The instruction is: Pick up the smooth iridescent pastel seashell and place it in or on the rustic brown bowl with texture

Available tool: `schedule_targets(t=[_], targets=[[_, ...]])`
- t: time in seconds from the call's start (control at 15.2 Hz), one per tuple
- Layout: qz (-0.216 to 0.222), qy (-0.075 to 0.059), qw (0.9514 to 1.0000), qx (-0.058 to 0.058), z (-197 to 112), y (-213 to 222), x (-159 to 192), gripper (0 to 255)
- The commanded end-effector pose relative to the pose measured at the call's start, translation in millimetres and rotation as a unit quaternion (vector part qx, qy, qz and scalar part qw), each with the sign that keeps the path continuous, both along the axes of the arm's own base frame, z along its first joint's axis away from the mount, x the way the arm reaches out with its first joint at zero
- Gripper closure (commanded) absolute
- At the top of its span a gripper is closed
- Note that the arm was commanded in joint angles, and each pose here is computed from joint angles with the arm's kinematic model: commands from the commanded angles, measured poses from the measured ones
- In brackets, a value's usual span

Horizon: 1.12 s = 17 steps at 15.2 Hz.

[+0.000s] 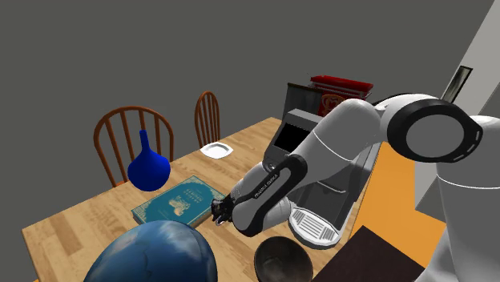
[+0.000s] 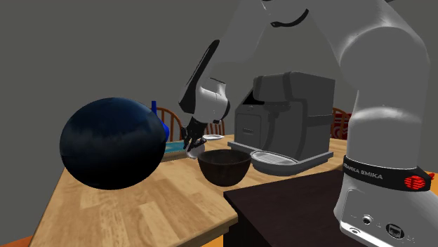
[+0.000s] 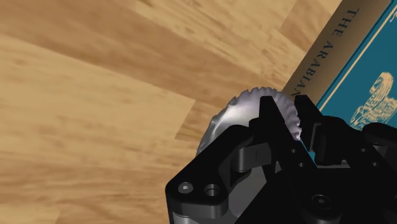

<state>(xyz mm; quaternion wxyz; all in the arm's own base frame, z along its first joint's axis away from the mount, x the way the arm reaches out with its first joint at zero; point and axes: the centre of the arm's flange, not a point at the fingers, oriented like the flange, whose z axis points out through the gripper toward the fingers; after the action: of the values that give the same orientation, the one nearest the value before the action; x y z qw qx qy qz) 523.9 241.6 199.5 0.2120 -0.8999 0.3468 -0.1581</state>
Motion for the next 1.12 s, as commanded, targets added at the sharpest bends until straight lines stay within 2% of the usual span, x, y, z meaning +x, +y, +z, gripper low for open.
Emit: schedule_targets(t=[0.0, 1.06], targets=[[0.000, 0.000, 1.0000, 0.000, 9, 0, -1, 255], [0.000, 0.000, 1.0000, 0.000, 94, 0, -1, 255]])
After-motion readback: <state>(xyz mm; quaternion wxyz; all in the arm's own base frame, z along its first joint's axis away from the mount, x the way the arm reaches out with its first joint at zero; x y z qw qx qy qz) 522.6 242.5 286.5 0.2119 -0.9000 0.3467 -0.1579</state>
